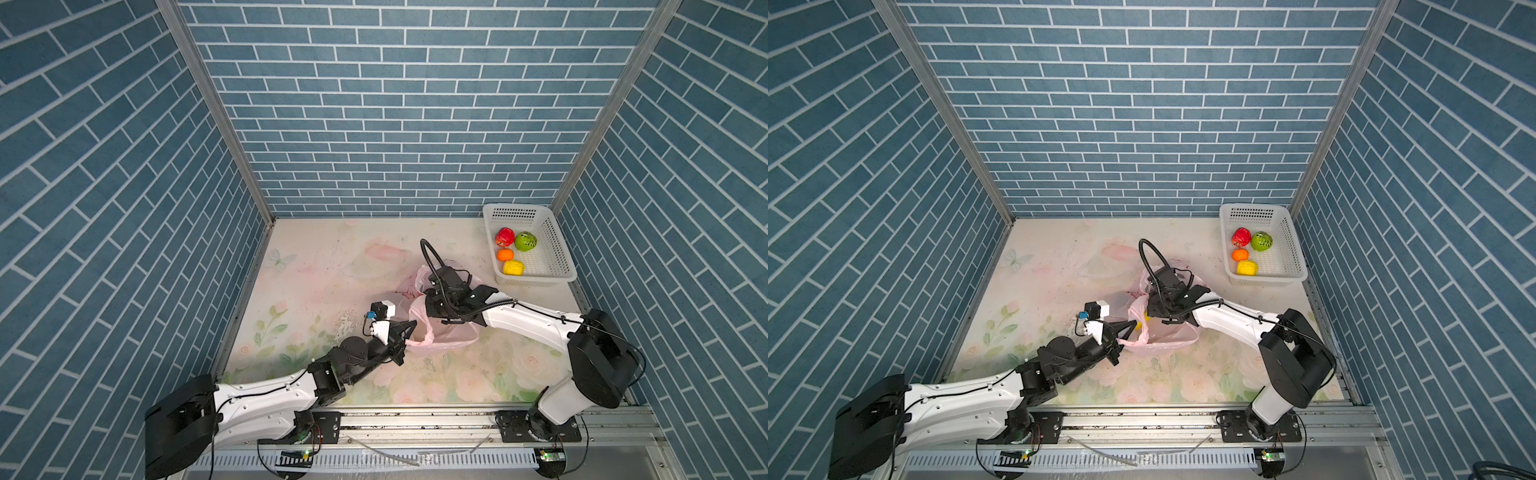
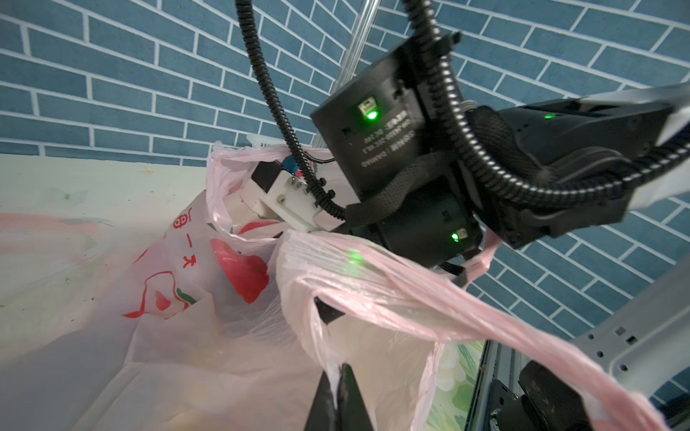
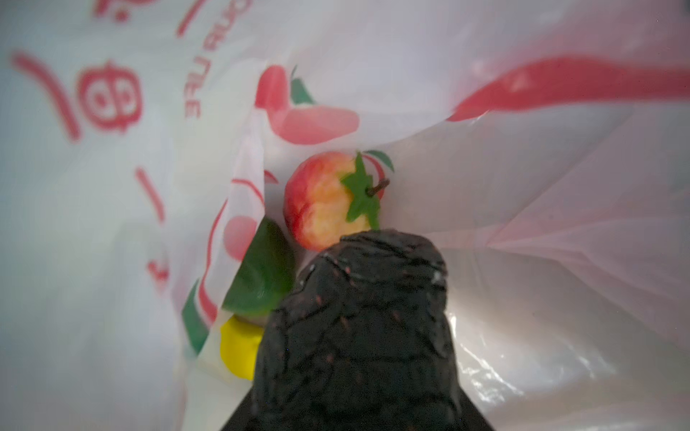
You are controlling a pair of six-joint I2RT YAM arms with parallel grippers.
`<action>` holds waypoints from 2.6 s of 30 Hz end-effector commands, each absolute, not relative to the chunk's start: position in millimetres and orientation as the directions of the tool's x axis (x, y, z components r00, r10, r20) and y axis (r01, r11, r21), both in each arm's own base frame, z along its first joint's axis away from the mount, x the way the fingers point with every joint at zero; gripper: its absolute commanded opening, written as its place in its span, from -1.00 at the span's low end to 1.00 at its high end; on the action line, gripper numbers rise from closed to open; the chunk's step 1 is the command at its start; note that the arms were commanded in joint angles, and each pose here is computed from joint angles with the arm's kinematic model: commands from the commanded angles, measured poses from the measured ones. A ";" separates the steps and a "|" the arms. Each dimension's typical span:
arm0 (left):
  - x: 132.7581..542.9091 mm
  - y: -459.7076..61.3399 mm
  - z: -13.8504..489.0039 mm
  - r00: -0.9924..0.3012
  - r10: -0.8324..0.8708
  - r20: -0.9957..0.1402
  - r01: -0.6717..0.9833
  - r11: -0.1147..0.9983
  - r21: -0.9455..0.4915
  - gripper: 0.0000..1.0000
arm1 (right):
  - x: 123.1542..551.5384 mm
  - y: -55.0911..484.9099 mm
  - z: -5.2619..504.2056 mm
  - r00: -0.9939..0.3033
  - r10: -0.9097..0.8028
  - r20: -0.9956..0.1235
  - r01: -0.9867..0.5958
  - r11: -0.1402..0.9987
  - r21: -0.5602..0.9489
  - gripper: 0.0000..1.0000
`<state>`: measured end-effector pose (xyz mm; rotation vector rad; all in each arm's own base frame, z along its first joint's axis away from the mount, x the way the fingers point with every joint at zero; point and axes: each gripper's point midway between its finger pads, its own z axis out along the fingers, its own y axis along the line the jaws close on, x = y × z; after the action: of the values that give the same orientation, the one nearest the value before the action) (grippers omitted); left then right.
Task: Untie the knot of the plastic bag and take out the fruit
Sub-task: Pick up the fruit from the plastic bag, then place the fruit in the basket.
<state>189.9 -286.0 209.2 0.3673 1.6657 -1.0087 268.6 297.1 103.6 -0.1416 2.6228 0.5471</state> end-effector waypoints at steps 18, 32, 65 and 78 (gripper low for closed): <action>200.6 -260.5 220.9 -0.264 -0.298 -0.918 0.629 0.668 -0.397 -0.87 | 223.7 292.4 197.3 -0.842 -0.175 -0.510 -0.383 0.859 0.339 -0.31; 199.0 -260.0 219.4 -0.270 -0.285 -0.920 0.632 0.668 -0.392 -0.86 | 285.9 252.4 289.6 -0.750 -0.046 -0.660 -0.355 0.870 0.342 -0.31; 202.8 -250.9 226.9 -0.307 -0.217 -0.927 0.579 0.730 -0.363 -0.17 | 493.3 -39.1 114.6 -0.812 0.294 -0.505 0.304 0.950 0.066 -0.27; 197.4 -251.1 242.7 -0.348 -0.100 -0.932 0.591 0.748 -0.301 0.37 | 486.8 -49.4 112.1 -0.817 0.305 -0.488 0.335 0.942 0.029 0.36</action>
<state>200.3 -250.1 251.0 0.3260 1.7470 -0.7826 483.8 -45.5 99.3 0.4803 2.6040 -0.0480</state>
